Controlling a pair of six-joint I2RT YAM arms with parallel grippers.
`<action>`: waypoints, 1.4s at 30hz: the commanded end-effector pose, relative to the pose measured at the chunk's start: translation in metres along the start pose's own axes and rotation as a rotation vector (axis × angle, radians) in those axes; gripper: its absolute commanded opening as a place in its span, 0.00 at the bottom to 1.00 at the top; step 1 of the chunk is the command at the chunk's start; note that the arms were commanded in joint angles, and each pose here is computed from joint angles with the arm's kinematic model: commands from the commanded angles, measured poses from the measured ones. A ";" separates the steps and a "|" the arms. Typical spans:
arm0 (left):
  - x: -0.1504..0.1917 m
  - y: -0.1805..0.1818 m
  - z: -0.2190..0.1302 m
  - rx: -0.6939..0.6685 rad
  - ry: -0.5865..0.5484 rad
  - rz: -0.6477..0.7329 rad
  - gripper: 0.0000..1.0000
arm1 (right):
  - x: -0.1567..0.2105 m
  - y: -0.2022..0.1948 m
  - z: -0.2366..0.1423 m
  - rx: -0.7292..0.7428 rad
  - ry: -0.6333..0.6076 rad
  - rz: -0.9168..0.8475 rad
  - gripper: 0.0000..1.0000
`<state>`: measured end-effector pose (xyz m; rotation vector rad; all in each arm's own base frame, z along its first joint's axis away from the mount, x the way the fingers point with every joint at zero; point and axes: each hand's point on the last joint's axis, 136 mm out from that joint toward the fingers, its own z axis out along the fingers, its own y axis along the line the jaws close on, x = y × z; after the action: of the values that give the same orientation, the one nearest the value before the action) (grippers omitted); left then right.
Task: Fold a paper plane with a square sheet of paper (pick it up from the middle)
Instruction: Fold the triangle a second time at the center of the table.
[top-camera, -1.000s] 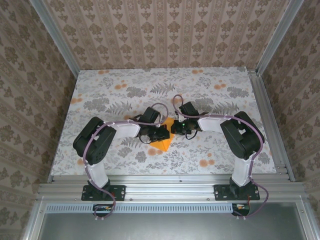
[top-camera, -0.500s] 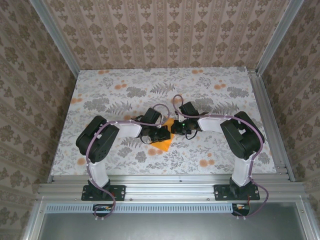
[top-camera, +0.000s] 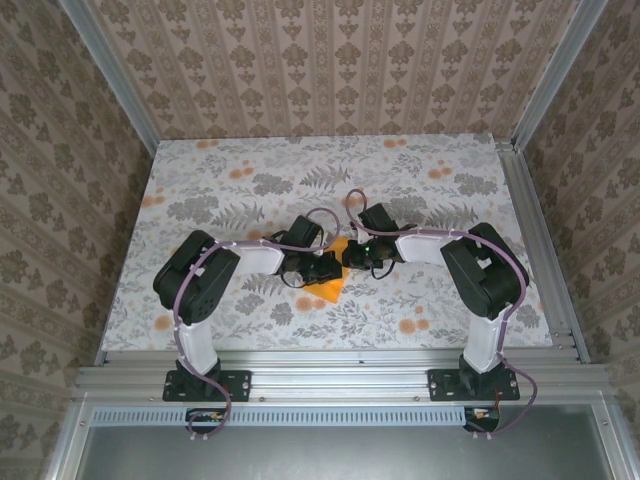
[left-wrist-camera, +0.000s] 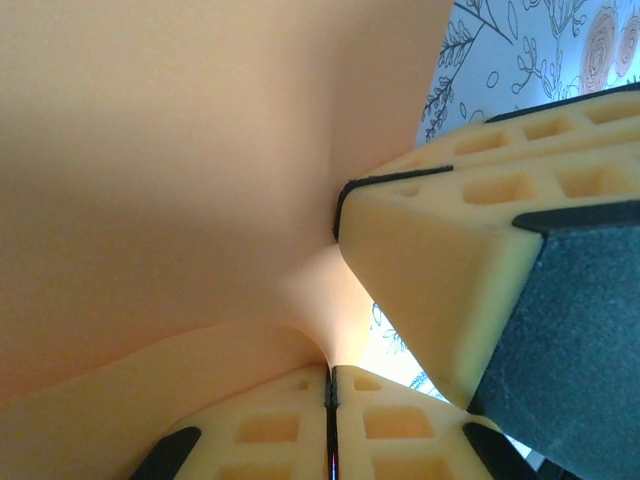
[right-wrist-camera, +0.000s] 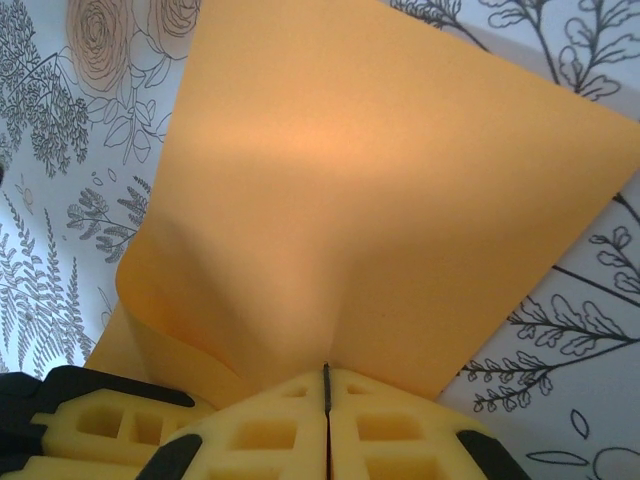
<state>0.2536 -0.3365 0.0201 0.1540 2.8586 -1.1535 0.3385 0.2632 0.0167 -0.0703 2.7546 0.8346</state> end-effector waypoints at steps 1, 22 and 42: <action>0.008 0.017 0.013 -0.052 0.031 0.001 0.12 | 0.014 -0.001 -0.001 0.002 0.044 -0.004 0.10; 0.008 0.018 0.015 -0.012 -0.003 0.022 0.44 | 0.007 -0.003 -0.046 -0.043 -0.044 0.053 0.11; 0.012 0.014 0.010 0.017 -0.004 0.055 0.10 | 0.014 0.012 -0.038 -0.217 -0.005 0.183 0.05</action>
<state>0.2554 -0.3451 0.0238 0.2280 2.7438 -1.2379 0.3100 0.2486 0.0494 0.1266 2.6890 1.1349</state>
